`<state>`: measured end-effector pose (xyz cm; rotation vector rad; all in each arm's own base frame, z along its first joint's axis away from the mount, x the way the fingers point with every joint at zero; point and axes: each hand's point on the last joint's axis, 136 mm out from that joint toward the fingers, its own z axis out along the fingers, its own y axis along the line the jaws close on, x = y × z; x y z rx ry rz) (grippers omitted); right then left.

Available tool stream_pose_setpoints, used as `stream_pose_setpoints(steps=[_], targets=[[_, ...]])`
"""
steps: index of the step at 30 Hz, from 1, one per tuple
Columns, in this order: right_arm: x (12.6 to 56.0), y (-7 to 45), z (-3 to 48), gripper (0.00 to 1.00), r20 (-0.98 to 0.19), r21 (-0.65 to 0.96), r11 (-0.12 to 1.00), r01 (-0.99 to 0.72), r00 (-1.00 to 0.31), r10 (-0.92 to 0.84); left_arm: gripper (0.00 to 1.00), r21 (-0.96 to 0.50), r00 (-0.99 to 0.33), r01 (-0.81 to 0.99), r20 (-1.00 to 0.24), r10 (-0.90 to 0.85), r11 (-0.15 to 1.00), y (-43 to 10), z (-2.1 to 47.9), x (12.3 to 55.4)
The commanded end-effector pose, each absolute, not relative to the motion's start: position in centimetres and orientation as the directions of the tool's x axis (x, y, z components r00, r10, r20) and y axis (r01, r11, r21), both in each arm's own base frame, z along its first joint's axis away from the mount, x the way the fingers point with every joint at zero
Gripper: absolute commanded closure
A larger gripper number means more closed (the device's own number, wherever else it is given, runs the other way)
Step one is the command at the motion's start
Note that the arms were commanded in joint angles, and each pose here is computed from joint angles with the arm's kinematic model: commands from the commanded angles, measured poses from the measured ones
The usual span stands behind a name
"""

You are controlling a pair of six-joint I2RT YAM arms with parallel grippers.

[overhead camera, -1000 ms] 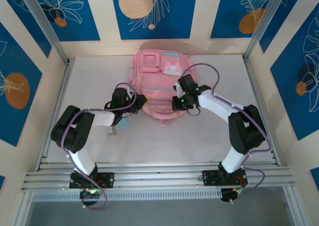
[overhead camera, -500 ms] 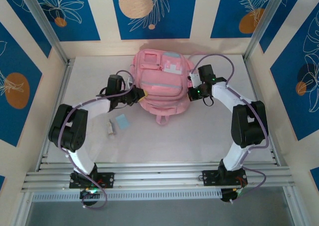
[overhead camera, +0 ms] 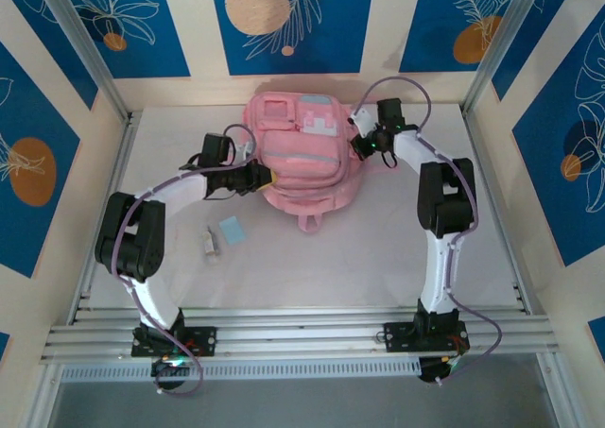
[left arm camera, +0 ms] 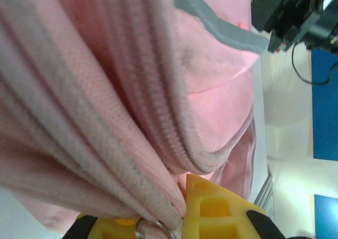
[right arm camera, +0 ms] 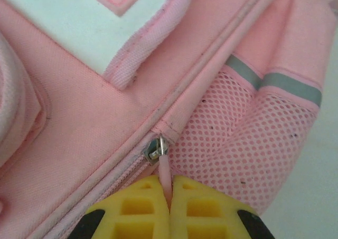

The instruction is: Pack books, pencil case, and school supplies into a backpack

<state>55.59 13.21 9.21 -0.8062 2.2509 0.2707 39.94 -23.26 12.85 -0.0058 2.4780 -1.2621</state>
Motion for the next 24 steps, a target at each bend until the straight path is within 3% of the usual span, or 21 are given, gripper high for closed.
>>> stream_pose_setpoints(steps=[1,4,7,11,13,15,16,20,23,24], targets=[[60.7,10.1,13.9,1.0,-0.757,-0.21,0.841,-0.499,-0.462,-0.463,1.0,-0.808,-0.961,0.197,-0.271,-0.052,0.555,-23.7,13.3,37.3],[60.1,10.8,14.5,0.97,-0.761,-0.194,0.844,-0.5,-0.466,-0.451,1.0,-0.808,-0.962,0.194,-0.269,-0.055,0.556,-23.7,13.5,37.2],[58.3,11.9,16.1,0.69,-0.776,-0.136,0.844,-0.519,-0.474,-0.416,1.0,-0.81,-0.96,0.199,-0.275,-0.059,0.552,-23.9,14.1,37.2],[55.0,13.4,18.0,0.49,-0.771,0.031,0.857,-0.514,-0.558,-0.307,1.0,-0.795,-0.958,0.195,-0.279,-0.06,0.574,-23.7,13.9,37.2],[53.5,14.4,18.2,0.46,-0.754,0.107,0.852,-0.513,-0.6,-0.267,0.89,-0.768,-0.958,0.18,-0.279,-0.068,0.614,-23.0,13.0,37.3],[52.0,15.9,18.1,0.44,-0.741,0.167,0.838,-0.52,-0.626,-0.241,0.72,-0.733,-0.955,0.155,-0.283,-0.089,0.662,-22.1,12.0,37.8],[51.5,16.6,17.9,0.44,-0.738,0.193,0.83,-0.523,-0.635,-0.228,0.7,-0.72,-0.953,0.146,-0.287,-0.1,0.679,-21.6,11.5,38.0],[49.8,19.2,16.3,0.43,-0.695,0.341,0.798,-0.497,-0.705,-0.142,0.68,-0.699,-0.939,0.102,-0.302,-0.163,0.707,-20.4,10.2,39.2],[49.4,20.0,14.4,0.24,-0.624,0.455,0.781,-0.427,-0.779,-0.063,0.69,-0.715,-0.927,0.078,-0.309,-0.213,0.695,-20.1,10.0,40.0],[49.3,20.3,13.8,0.24,-0.605,0.489,0.771,-0.409,-0.796,-0.038,0.69,-0.719,-0.923,0.076,-0.312,-0.224,0.69,-20.2,10.0,40.3]])
